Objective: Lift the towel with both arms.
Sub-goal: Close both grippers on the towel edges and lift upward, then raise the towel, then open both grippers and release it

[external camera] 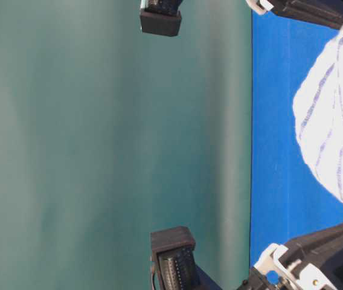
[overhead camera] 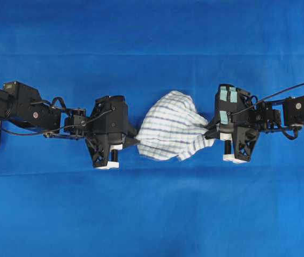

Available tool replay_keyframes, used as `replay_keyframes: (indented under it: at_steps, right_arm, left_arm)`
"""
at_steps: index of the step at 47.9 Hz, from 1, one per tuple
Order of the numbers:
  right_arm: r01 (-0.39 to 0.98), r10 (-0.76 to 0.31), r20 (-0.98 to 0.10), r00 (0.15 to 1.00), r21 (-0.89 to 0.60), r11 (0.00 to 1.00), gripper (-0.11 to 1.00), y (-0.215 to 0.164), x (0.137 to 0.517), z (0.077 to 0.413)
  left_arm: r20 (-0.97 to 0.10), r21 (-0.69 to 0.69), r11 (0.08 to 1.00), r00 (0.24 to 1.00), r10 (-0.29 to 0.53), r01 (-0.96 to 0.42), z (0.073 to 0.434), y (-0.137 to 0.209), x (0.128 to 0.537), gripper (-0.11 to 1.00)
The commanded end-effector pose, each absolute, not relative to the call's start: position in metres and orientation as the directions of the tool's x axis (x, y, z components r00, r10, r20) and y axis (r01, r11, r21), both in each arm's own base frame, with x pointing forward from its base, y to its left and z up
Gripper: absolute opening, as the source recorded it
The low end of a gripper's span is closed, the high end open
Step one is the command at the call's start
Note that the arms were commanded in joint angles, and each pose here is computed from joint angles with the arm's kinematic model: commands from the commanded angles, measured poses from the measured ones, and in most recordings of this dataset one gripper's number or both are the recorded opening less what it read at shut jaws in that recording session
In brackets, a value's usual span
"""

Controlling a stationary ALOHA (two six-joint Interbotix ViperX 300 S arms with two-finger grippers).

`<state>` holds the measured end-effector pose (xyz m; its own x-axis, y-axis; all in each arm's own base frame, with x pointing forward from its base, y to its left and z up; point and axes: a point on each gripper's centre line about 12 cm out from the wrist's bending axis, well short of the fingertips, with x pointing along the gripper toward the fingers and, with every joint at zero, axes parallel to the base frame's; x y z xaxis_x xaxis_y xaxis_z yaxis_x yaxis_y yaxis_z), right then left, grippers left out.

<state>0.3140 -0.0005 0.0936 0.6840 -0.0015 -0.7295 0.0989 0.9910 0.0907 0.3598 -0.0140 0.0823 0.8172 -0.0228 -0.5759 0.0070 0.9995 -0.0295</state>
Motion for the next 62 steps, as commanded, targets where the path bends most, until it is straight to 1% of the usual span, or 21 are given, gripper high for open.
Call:
replay_keyframes:
  at_steps: [1, 6, 14, 18, 21, 26, 36, 43, 51, 62]
  right_arm:
    - [0.097, -0.004, -0.698, 0.716, 0.094, 0.991, 0.06, -0.002, 0.320, 0.106]
    - [0.096, -0.004, -0.684, 0.730, 0.097, 0.991, 0.06, -0.002, 0.321, 0.114]
    - [0.095, -0.004, -0.662, 0.749, 0.102, 0.990, 0.05, -0.001, 0.319, 0.145]
    - [0.089, -0.003, -0.639, 0.769, 0.101, 0.991, 0.06, -0.001, 0.320, 0.169]
    - [0.081, -0.004, -0.622, 0.783, 0.096, 0.992, 0.05, -0.001, 0.320, 0.188]
    - [0.075, -0.010, -0.580, 0.815, 0.088, 0.993, 0.05, -0.004, 0.320, 0.227]
    - [0.086, -0.048, -0.519, 0.853, 0.051, 0.995, 0.05, -0.014, 0.315, 0.289]
    - [0.099, -0.081, -0.471, 0.878, 0.012, 0.995, 0.06, -0.021, 0.312, 0.321]
    - [0.111, -0.115, -0.402, 0.909, -0.033, 0.993, 0.05, -0.028, 0.309, 0.362]
    - [0.128, -0.143, -0.333, 0.932, -0.066, 0.990, 0.05, -0.030, 0.305, 0.413]
  left_arm:
    - [-0.554, -0.030, 1.000, 0.832, -0.023, 0.007, 0.092, -0.014, 0.362, 0.02]
    - [-0.549, -0.031, 1.000, 0.835, -0.021, 0.005, 0.101, -0.013, 0.362, 0.02]
    - [-0.526, -0.034, 0.999, 0.850, -0.023, 0.006, 0.140, -0.012, 0.357, 0.02]
    - [-0.505, -0.035, 0.999, 0.863, -0.023, 0.006, 0.164, -0.012, 0.352, 0.02]
    - [-0.473, -0.036, 0.999, 0.881, -0.025, 0.010, 0.189, -0.012, 0.347, 0.02]
    - [-0.428, -0.037, 0.999, 0.904, -0.023, 0.008, 0.221, -0.009, 0.336, 0.02]
    - [-0.347, -0.041, 0.999, 0.938, 0.012, -0.029, 0.270, 0.004, 0.314, 0.02]
    - [-0.299, -0.034, 0.998, 0.954, 0.034, -0.046, 0.301, 0.011, 0.301, 0.02]
    - [-0.249, -0.024, 0.998, 0.967, 0.056, -0.064, 0.346, 0.017, 0.288, 0.02]
    - [-0.192, -0.018, 0.998, 0.979, 0.061, -0.066, 0.402, 0.018, 0.275, 0.02]
